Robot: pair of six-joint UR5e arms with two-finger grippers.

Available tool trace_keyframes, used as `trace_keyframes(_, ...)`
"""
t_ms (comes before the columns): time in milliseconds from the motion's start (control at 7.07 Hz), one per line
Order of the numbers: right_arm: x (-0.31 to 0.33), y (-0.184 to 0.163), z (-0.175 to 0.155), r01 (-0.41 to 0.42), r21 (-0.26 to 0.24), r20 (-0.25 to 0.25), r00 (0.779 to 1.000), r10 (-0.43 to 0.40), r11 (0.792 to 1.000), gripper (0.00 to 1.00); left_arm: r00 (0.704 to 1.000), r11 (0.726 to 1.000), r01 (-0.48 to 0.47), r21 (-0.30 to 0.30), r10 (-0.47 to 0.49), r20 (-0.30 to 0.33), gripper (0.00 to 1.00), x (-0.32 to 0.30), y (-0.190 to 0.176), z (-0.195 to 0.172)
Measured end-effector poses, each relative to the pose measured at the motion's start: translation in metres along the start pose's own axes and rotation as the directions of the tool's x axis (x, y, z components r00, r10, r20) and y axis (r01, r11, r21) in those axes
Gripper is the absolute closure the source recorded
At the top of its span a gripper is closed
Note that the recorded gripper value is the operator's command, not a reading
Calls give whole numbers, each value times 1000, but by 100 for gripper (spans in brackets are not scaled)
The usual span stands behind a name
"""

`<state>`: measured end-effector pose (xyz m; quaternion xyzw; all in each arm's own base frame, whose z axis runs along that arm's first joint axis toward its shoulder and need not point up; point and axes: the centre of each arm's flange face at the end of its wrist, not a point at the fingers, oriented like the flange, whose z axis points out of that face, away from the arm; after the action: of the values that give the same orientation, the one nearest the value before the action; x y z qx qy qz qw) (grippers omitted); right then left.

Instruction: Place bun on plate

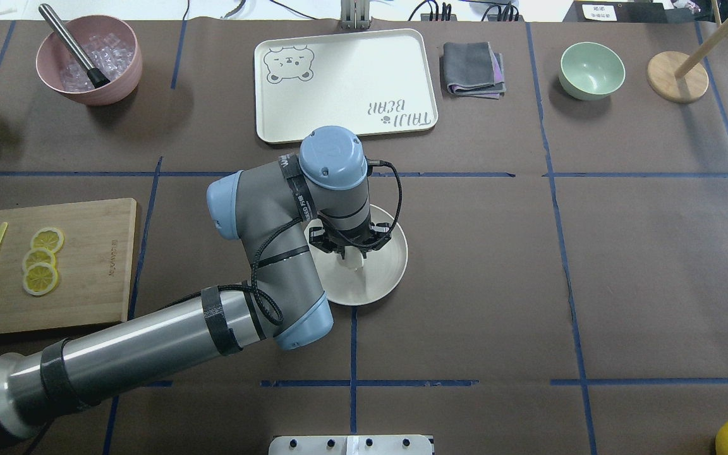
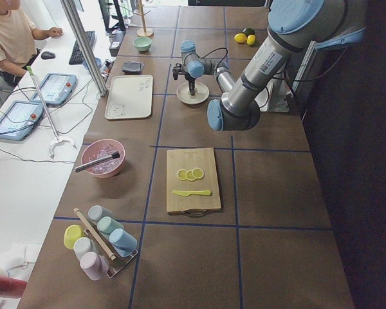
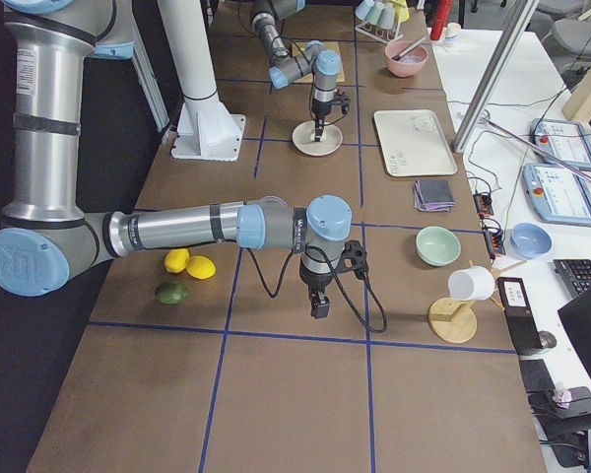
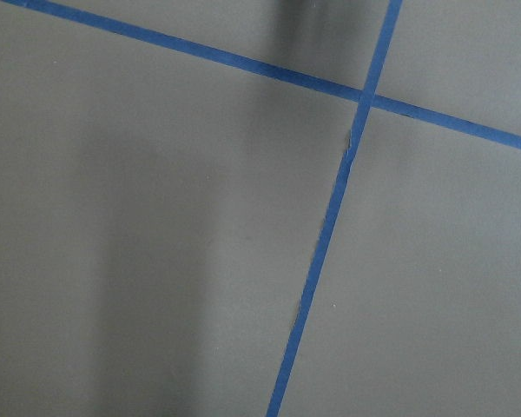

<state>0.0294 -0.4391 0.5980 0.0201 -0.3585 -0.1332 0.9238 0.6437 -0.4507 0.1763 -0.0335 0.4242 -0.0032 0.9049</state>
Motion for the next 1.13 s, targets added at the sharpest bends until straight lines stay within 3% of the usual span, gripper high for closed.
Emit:
trace_keyframes(142,0,0,-1,1,1,0,1000,-1,1000,0,1000,1000,-9,-5,9,-2,25,4,5,2)
trace_keyframes(425,-1,-1,-1,1,2,0,1000,-1,1000,0,1000,1000,-17,-10,17,-4,1,5,11,5)
trace_keyframes(849,0,-1,0,2,1,0,1000,-2,1000,0,999,999,-34,-5,34,-29,1,-10,-2,-28)
trace_keyframes(1132,0,-1,0,1,0,0,1000,-1,1000,0,986,985,-168,-31,167,-20,1,-102,-9,-76)
